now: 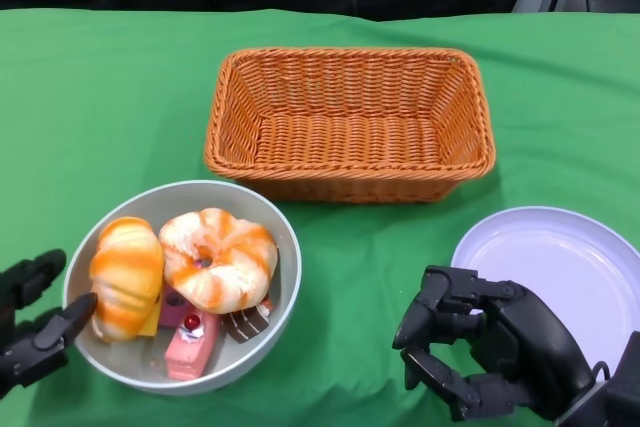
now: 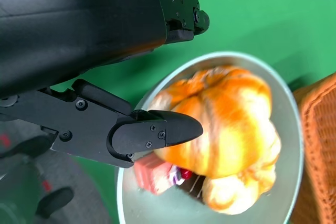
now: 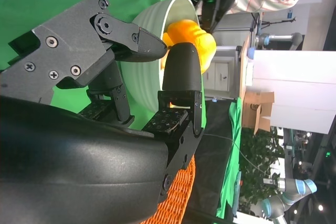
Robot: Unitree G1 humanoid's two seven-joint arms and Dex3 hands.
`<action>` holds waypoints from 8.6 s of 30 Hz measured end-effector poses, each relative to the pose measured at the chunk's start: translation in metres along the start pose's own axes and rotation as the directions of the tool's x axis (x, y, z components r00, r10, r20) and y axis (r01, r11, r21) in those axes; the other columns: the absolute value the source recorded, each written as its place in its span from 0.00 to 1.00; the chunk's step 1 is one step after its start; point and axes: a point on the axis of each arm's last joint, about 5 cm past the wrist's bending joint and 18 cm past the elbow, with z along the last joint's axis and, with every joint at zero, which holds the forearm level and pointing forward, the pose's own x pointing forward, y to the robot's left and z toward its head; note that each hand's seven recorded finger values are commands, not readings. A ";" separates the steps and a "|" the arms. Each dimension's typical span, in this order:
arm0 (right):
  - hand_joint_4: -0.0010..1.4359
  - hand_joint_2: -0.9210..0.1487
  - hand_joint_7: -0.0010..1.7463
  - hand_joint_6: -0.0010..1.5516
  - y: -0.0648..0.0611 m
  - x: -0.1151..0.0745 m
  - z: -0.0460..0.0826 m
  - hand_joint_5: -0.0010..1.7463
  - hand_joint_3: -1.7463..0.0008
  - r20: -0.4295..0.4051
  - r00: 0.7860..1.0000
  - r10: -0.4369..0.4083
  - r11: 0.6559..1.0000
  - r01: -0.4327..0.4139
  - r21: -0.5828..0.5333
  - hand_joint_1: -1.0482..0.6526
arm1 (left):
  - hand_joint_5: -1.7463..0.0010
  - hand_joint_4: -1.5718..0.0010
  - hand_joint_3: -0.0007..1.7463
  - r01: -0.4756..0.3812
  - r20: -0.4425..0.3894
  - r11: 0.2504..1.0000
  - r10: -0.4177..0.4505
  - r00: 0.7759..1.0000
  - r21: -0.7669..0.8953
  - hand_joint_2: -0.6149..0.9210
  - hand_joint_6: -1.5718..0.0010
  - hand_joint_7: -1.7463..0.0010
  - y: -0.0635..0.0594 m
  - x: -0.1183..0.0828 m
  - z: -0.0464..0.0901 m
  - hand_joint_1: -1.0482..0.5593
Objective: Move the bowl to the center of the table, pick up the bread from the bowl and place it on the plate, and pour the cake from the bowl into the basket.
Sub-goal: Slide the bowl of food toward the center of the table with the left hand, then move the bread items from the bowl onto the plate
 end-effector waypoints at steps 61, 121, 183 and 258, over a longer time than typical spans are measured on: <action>0.51 0.39 0.71 0.47 0.005 0.002 -0.003 0.88 0.46 0.024 1.000 -0.008 1.000 0.008 0.001 0.53 | 1.00 1.00 0.31 0.349 -0.072 0.937 -0.346 0.936 0.031 1.00 1.00 1.00 -0.056 -0.010 0.017 0.28; 0.57 0.40 0.65 0.52 0.001 0.023 0.015 0.84 0.45 0.122 0.988 -0.093 0.995 0.098 -0.031 0.52 | 1.00 1.00 0.29 0.437 -0.021 0.897 -0.437 0.899 0.068 1.00 1.00 1.00 -0.067 -0.002 0.018 0.28; 0.39 0.09 0.01 0.43 -0.016 0.037 0.069 0.16 1.00 0.284 0.896 0.341 0.499 0.084 -0.863 0.21 | 0.10 0.52 0.56 0.012 0.722 0.977 0.150 0.676 -0.215 0.81 0.47 0.27 -0.074 0.022 0.000 0.60; 0.48 0.05 0.04 0.76 0.043 0.112 -0.025 0.73 1.00 0.199 0.708 0.678 0.147 0.135 -0.980 0.42 | 0.03 0.50 0.68 0.159 0.617 0.983 -0.070 0.784 -0.090 0.72 0.47 0.20 -0.015 -0.003 0.037 0.64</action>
